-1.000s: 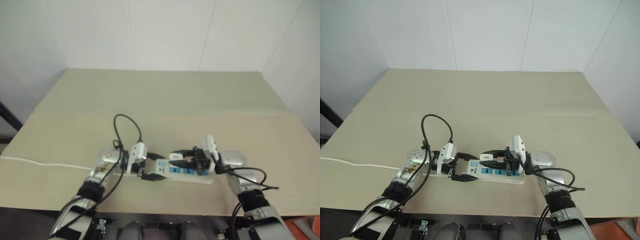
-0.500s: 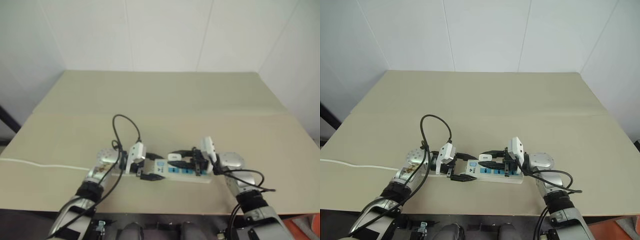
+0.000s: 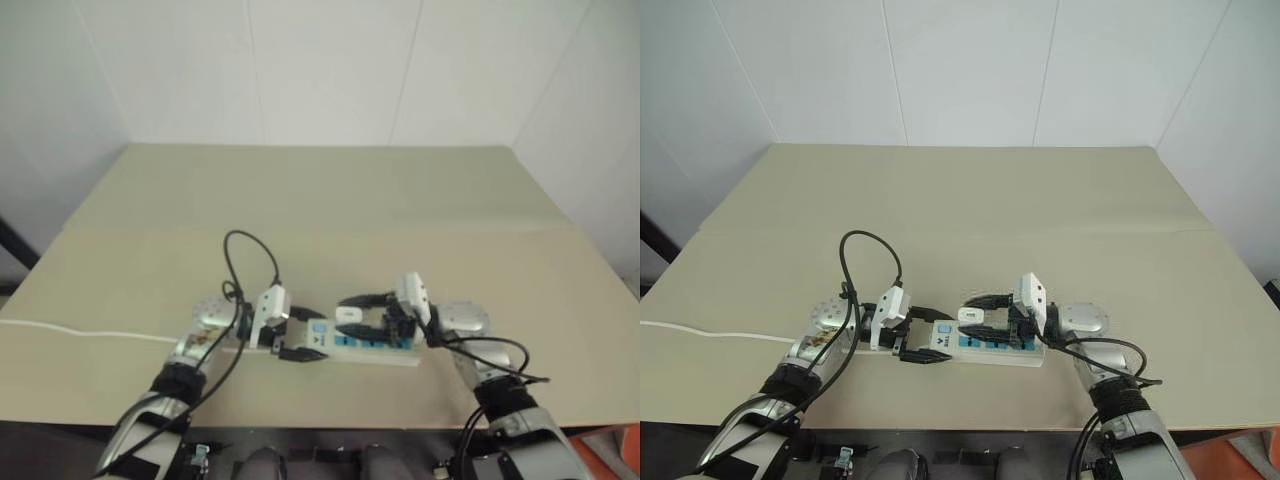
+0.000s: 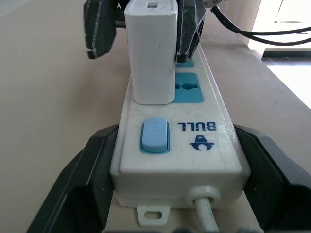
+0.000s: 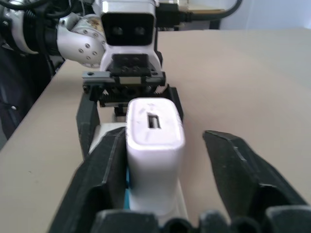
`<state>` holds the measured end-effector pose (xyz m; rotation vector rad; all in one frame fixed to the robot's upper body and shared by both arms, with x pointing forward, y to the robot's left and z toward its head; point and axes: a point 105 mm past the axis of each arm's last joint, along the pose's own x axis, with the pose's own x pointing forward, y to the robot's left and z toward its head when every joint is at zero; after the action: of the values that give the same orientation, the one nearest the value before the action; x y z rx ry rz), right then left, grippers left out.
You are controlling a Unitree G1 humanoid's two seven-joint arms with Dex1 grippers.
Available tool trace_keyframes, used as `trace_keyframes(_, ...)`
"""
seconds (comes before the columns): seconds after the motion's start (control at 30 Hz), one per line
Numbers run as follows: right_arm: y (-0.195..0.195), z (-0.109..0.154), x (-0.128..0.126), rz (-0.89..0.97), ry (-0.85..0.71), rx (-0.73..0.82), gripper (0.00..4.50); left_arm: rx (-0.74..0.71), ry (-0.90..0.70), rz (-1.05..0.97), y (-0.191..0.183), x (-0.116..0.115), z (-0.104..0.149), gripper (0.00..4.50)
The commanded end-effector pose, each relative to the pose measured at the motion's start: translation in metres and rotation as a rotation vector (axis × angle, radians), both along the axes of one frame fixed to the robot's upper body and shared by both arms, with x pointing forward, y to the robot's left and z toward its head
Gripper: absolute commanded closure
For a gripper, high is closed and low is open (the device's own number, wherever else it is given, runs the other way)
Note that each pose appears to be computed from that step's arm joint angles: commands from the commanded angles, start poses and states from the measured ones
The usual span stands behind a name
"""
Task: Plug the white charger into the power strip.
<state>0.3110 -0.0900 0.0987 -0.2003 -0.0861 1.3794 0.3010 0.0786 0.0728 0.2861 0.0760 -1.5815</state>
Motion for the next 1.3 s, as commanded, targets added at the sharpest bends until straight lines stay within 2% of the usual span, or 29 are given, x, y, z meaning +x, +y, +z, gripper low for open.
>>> trace_keyframes(0.03,-0.009,-0.026,-0.003,-0.036,0.067,-0.078,0.18,0.037,0.020,-0.025,0.002,-0.005,-0.008,1.24)
trace_keyframes(0.07,-0.009,-0.026,-0.004,-0.032,0.062,-0.080,0.04,0.037,0.019,-0.025,0.002,-0.005,-0.008,1.24)
trace_keyframes(0.3,-0.011,-0.022,-0.006,-0.011,0.014,-0.076,0.04,-0.006,0.056,-0.009,0.000,0.000,-0.003,1.24)
trace_keyframes(0.37,-0.012,-0.021,-0.007,-0.006,0.006,-0.079,0.00,-0.062,0.061,0.000,-0.002,0.004,0.005,0.52)
trace_keyframes(0.43,-0.013,-0.020,-0.007,-0.004,0.003,-0.081,0.00,-0.107,0.052,-0.017,-0.002,0.003,0.014,0.03)
trace_keyframes(0.63,-0.015,-0.011,-0.007,0.002,-0.003,-0.069,0.00,-0.156,0.007,-0.065,0.011,-0.004,0.036,0.03)
trace_keyframes(0.77,-0.024,0.014,-0.012,0.015,-0.084,-0.005,0.00,-0.159,-0.019,-0.049,0.030,-0.008,0.049,0.03)
trace_keyframes(0.9,-0.051,0.041,-0.018,-0.012,-0.146,0.005,0.00,-0.076,-0.026,-0.032,0.056,-0.014,0.053,0.03)
trace_keyframes(0.97,-0.073,0.053,-0.023,-0.044,-0.162,-0.058,0.00,-0.014,-0.036,-0.004,0.073,-0.016,0.049,0.03)
trace_keyframes(1.03,-0.098,0.056,-0.031,-0.070,-0.156,-0.202,0.00,0.048,-0.049,0.030,0.089,-0.016,0.045,0.03)
trace_keyframes(1.17,-0.144,0.055,-0.049,-0.154,-0.051,-0.457,0.00,0.124,-0.052,0.081,0.112,-0.018,0.041,0.03)
trace_keyframes(1.3,-0.160,0.060,-0.064,-0.175,-0.024,-0.520,0.00,0.142,-0.059,0.095,0.118,-0.019,0.040,0.03)
